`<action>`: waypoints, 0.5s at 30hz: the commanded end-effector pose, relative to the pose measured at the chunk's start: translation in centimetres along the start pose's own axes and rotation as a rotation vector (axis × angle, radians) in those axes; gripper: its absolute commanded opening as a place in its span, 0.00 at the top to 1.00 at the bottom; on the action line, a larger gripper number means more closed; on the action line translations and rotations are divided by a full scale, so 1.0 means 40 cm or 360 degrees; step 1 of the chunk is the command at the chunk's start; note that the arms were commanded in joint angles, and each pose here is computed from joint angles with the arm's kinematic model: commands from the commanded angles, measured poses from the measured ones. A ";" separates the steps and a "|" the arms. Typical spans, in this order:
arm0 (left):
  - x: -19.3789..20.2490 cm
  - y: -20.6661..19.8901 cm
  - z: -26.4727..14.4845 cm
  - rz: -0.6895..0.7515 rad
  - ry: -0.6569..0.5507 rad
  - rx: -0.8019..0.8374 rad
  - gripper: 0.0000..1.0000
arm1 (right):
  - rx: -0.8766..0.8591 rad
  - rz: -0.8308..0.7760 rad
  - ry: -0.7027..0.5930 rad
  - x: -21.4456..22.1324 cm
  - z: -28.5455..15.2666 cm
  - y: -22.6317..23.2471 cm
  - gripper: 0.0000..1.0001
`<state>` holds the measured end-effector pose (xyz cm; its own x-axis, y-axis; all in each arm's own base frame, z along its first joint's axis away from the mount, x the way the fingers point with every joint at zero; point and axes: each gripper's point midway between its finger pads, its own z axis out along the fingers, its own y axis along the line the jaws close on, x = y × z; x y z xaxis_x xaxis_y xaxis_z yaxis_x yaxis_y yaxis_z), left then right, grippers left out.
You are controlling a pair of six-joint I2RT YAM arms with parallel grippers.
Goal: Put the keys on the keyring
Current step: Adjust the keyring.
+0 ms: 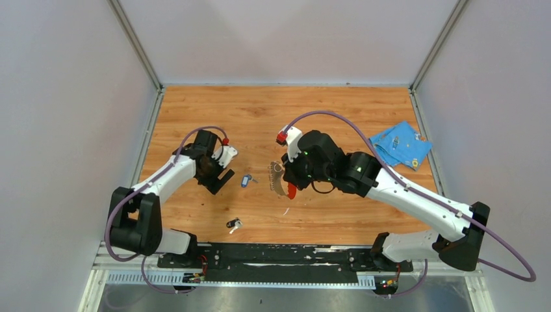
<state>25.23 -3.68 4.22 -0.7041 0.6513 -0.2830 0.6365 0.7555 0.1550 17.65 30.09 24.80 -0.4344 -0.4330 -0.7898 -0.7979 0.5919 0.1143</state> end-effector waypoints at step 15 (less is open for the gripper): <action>-0.011 0.000 -0.051 -0.0032 -0.0048 -0.0002 0.20 | 0.0023 0.0073 -0.0023 -0.006 -0.014 -0.021 1.00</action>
<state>24.91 -3.85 5.61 -0.7063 0.6317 -0.3194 0.6182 0.7703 0.1565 17.97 29.83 24.76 -0.4567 -0.4193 -0.7846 -0.7824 0.6091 0.1298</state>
